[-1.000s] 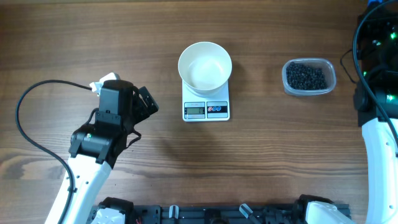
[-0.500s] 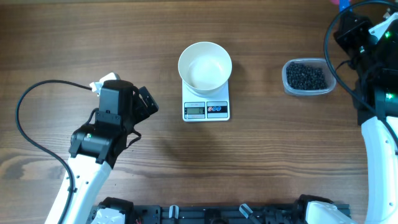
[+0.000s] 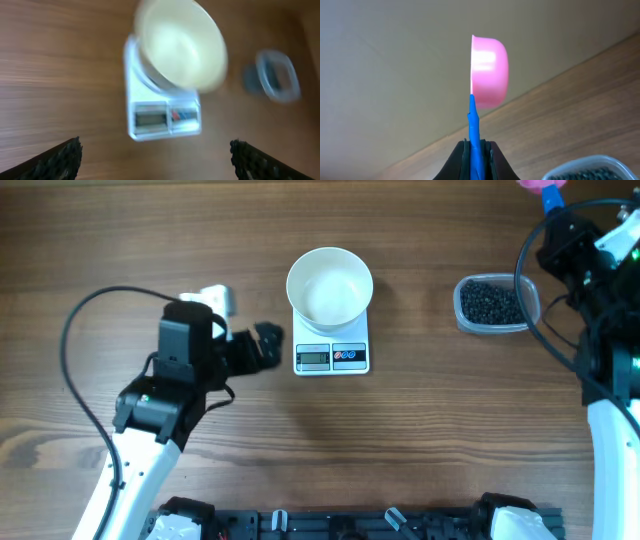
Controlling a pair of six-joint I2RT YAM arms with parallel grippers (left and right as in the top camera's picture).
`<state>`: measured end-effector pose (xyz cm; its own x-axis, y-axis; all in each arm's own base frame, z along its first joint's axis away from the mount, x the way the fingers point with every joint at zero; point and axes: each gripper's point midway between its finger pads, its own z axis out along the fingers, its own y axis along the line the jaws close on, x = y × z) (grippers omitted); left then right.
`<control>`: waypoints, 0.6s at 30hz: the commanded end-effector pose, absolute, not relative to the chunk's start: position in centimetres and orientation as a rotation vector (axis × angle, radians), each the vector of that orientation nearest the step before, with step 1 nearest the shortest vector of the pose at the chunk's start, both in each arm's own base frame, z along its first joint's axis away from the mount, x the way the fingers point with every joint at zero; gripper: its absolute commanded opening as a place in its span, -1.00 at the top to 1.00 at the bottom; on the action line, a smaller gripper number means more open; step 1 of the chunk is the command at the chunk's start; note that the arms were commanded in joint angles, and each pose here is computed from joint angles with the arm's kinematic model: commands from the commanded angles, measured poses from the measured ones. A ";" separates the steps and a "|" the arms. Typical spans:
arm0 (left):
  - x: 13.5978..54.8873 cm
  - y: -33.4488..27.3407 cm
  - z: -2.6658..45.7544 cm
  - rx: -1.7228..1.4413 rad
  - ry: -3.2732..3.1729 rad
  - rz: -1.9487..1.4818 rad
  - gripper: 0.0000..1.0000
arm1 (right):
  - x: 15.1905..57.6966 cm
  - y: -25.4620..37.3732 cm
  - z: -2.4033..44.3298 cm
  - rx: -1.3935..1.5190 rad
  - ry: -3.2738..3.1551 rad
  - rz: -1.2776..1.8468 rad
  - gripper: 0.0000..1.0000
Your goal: Scoop item into bowl and weigh 150g on scale
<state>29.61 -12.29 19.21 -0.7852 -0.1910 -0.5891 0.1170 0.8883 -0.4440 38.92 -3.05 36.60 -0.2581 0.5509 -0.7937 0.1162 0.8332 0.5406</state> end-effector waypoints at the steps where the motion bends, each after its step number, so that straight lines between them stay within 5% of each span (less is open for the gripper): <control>1: 27.5 -15.7 19.5 0.286 2.375 -0.614 -1.00 | 38.1 -2.6 36.7 0.466 1.833 0.440 0.91; 6: 26.8 -15.0 18.6 0.197 2.372 -0.233 -1.00 | 37.7 -2.5 35.6 0.487 1.881 0.440 0.91; 18: 26.3 -15.3 19.2 0.228 2.337 -0.190 -1.00 | 37.6 -1.9 35.4 0.469 1.897 0.472 0.91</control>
